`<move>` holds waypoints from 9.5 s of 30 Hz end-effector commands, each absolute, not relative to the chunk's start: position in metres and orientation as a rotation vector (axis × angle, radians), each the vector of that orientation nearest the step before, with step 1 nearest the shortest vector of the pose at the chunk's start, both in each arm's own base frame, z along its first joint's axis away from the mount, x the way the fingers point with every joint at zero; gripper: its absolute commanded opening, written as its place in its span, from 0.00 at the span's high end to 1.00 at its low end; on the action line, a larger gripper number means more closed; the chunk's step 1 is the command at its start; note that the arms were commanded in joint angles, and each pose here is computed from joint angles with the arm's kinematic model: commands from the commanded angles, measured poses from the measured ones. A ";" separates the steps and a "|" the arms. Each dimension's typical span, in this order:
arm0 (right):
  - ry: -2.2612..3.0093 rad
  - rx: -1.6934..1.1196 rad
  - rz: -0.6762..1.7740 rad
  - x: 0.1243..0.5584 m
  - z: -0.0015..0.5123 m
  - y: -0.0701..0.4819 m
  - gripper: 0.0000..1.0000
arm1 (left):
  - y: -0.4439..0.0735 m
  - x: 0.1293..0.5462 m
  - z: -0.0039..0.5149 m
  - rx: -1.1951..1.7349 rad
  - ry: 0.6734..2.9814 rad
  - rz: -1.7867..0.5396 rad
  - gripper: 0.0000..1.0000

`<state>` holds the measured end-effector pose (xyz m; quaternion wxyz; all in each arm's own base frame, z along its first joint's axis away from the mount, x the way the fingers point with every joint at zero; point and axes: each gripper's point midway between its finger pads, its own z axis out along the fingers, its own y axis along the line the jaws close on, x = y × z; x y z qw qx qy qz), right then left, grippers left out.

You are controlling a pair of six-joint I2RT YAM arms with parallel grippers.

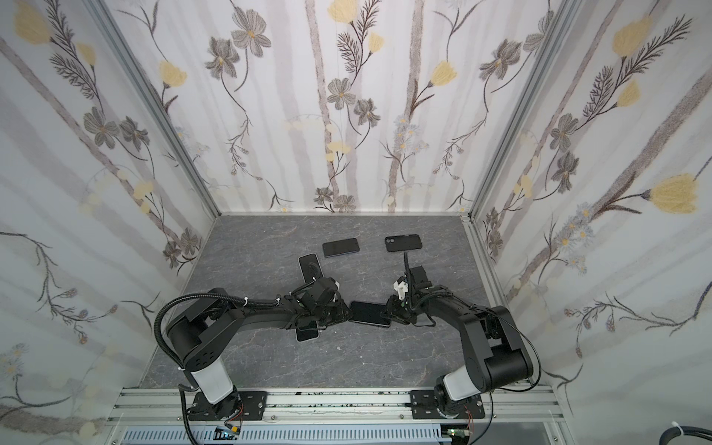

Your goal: Put the phone into the phone case

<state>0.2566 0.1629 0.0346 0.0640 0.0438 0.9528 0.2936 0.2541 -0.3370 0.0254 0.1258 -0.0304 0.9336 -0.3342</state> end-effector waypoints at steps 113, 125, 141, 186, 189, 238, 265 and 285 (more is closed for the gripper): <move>2.999 0.043 0.741 0.237 0.019 0.153 0.88 | -0.324 0.258 0.021 -0.112 2.752 -0.991 0.82; 3.048 0.037 0.662 0.227 0.007 0.146 0.88 | -0.324 0.251 0.017 -0.122 2.760 -0.987 0.82; 3.177 -0.025 0.373 0.209 -0.020 0.128 0.90 | -0.321 0.247 0.015 -0.125 2.763 -0.978 0.82; 2.903 -0.053 0.532 0.281 0.046 0.157 0.87 | -0.323 0.283 0.040 -0.105 2.681 -0.926 0.78; 2.912 -0.058 0.536 0.281 0.043 0.157 0.88 | -0.323 0.284 0.040 -0.106 2.680 -0.922 0.78; 3.049 -0.095 0.333 0.270 0.003 0.139 0.90 | -0.318 0.284 0.017 -0.093 2.722 -0.877 0.81; 3.103 -0.191 0.133 0.258 -0.007 0.139 0.90 | -0.314 0.281 0.016 -0.100 2.722 -0.874 0.81; 2.709 -0.335 0.381 0.326 0.129 0.189 0.89 | -0.321 0.320 0.096 0.026 2.517 -0.842 0.81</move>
